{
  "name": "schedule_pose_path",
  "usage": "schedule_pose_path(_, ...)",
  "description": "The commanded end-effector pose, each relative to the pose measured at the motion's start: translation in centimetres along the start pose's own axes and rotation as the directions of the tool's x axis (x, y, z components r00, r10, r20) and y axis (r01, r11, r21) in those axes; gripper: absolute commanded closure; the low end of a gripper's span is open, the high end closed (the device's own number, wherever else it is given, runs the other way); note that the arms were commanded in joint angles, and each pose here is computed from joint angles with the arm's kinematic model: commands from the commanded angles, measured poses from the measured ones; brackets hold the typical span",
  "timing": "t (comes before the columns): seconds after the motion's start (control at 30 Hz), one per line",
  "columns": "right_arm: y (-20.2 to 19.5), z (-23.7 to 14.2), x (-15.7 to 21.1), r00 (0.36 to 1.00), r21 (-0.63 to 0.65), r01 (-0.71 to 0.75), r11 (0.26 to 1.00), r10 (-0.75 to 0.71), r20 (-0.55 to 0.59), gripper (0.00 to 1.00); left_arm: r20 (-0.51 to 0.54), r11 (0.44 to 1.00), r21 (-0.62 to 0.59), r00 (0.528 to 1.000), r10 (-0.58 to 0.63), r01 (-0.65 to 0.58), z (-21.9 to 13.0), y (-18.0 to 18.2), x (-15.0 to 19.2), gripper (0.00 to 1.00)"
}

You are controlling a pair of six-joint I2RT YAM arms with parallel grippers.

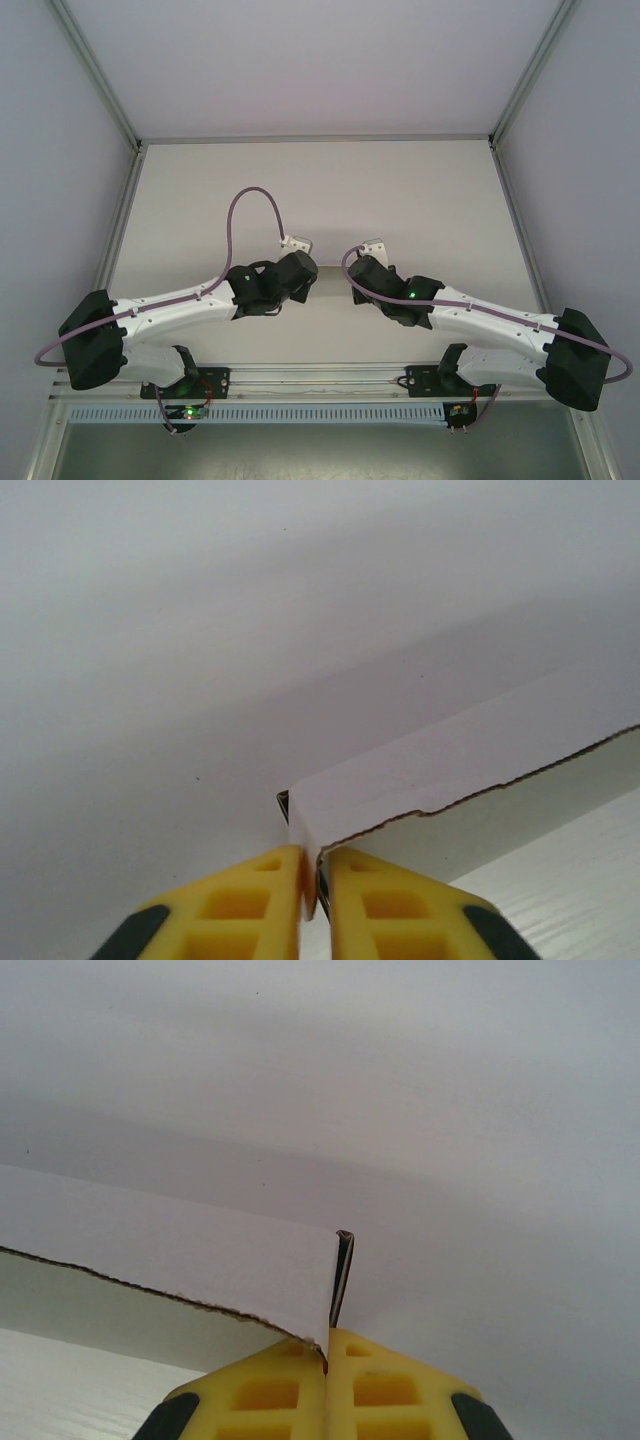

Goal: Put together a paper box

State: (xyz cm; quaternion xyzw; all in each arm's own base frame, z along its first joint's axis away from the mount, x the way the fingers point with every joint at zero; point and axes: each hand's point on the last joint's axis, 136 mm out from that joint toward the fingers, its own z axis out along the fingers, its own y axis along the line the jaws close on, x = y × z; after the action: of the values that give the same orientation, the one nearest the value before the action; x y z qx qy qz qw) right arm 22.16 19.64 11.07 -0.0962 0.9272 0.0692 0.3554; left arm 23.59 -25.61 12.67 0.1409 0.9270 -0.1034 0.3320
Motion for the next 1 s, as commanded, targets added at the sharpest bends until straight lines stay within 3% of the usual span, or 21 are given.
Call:
schedule_pose_path(0.0,-1.6,0.4,5.3,0.977,0.033,0.105,0.994,-0.098,-0.187,1.00,0.019,1.000,-0.013,1.000,-0.015,0.015,-0.5,0.3,-1.1,0.91)
schedule_pose_path(0.1,-1.5,0.6,5.4,0.975,0.025,0.114,0.993,-0.108,-0.192,1.00,0.018,1.000,-0.013,1.000,-0.026,0.026,-0.3,0.3,-1.2,1.00)
schedule_pose_path(0.27,-1.5,0.9,5.9,0.970,0.037,0.141,0.989,-0.130,-0.207,1.00,-0.023,0.992,0.062,0.994,-0.110,0.111,-0.7,-0.6,-1.4,1.00)
schedule_pose_path(0.4,-1.4,0.9,6.2,0.969,0.050,0.157,0.986,-0.144,-0.203,1.00,-0.126,0.946,0.188,0.961,-0.244,0.265,-1.1,-1.2,-1.5,1.00)
schedule_pose_path(0.53,-1.4,1.1,6.4,0.967,0.059,0.171,0.983,-0.156,-0.203,1.00,-0.152,0.898,0.262,0.934,-0.322,0.352,-2.6,-1.6,-2.8,1.00)
schedule_pose_path(0.83,-0.9,1.3,6.2,0.963,0.065,0.205,0.977,-0.189,-0.193,1.00,-0.290,0.806,0.305,0.855,-0.429,0.508,-2.5,-2.0,-3.3,1.00)
schedule_pose_path(0.97,-0.9,1.5,6.4,0.964,0.064,0.199,0.978,-0.184,-0.193,1.00,-0.329,0.794,0.294,0.836,-0.439,0.533,-2.4,-2.0,-3.6,1.00)
